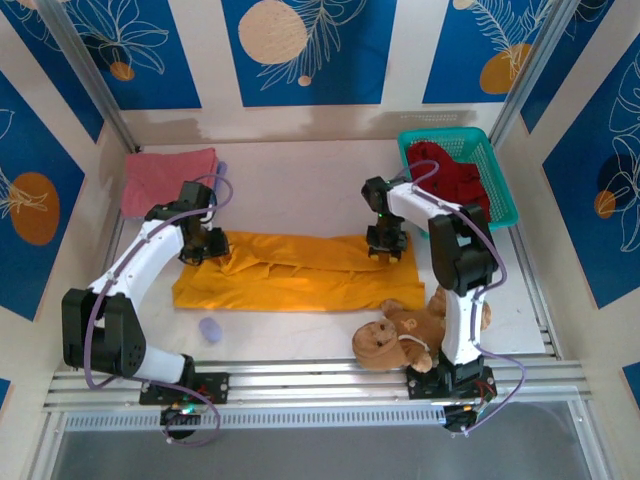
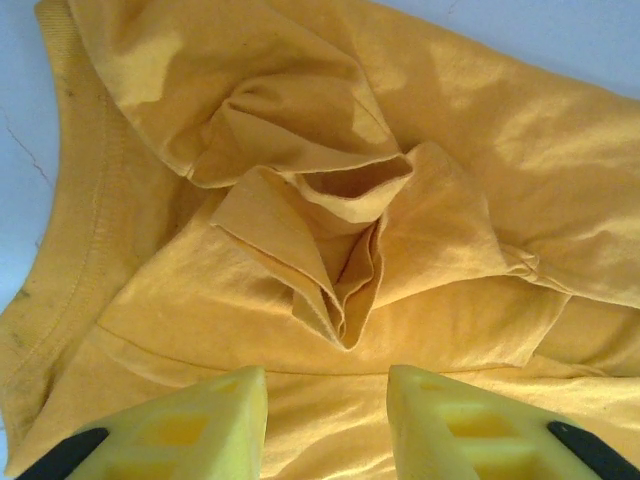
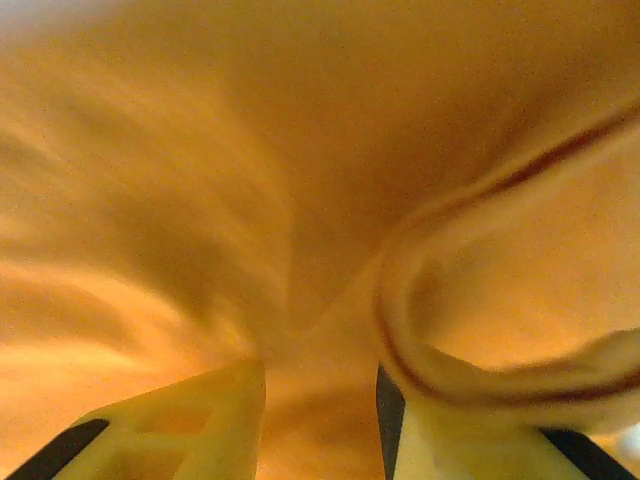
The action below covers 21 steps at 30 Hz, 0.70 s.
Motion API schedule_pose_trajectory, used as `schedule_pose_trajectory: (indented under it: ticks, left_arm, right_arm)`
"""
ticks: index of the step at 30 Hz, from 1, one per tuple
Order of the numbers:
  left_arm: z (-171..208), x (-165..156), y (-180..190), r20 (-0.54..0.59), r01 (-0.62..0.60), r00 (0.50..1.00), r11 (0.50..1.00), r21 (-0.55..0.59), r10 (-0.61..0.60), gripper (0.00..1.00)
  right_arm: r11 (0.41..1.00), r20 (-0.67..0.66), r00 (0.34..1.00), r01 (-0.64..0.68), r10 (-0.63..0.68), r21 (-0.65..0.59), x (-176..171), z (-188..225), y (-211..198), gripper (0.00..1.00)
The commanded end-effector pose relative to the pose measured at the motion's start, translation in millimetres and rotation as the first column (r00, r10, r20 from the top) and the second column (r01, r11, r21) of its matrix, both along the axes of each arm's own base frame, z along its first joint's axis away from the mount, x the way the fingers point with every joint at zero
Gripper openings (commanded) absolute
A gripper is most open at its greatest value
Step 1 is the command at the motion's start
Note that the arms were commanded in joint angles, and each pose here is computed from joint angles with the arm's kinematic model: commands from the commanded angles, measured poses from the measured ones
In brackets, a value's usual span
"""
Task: Fold and stack the t-shirts
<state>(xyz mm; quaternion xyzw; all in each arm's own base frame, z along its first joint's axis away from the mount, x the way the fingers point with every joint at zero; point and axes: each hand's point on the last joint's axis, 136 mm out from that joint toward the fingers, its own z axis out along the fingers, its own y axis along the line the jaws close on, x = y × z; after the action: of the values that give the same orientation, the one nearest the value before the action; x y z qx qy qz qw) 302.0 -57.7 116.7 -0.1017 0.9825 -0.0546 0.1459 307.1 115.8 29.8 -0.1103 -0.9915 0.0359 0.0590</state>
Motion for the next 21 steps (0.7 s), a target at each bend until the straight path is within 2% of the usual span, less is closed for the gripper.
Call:
schedule_pose_trajectory:
  ticks: [1, 6, 10, 15, 21]
  left_arm:
    - [-2.6, -7.1, 5.4, -0.037, 0.009, 0.999, 1.000, -0.001, -0.009, 0.36]
    - [-4.7, -5.5, 8.8, -0.051, 0.013, 0.999, 1.000, -0.002, -0.013, 0.36]
    - [-1.4, -5.2, 12.8, -0.048, 0.011, 0.999, 1.000, 0.000, -0.011, 0.37]
    - [-2.2, -0.6, 22.0, -0.061, -0.020, 0.998, 0.999, -0.047, 0.017, 0.37]
    - [-3.7, 13.3, 24.6, -0.055, -0.034, 0.998, 0.991, -0.130, 0.027, 0.41]
  right_arm:
    - [0.997, 0.030, 0.998, 0.063, -0.061, -0.053, -23.6, 23.2, -21.1, 0.38]
    - [0.994, -0.023, 0.995, 0.091, -0.092, -0.057, -43.2, 16.8, -38.1, 0.38]
    - [0.999, 0.010, 0.999, 0.035, -0.035, -0.024, -36.6, 31.7, -22.5, 0.37]
    - [0.992, 0.084, 0.995, -0.064, 0.054, 0.112, -22.1, 59.5, 45.5, 0.36]
    - [0.951, 0.107, 0.986, -0.150, 0.125, 0.271, -17.6, 66.1, 142.8, 0.36]
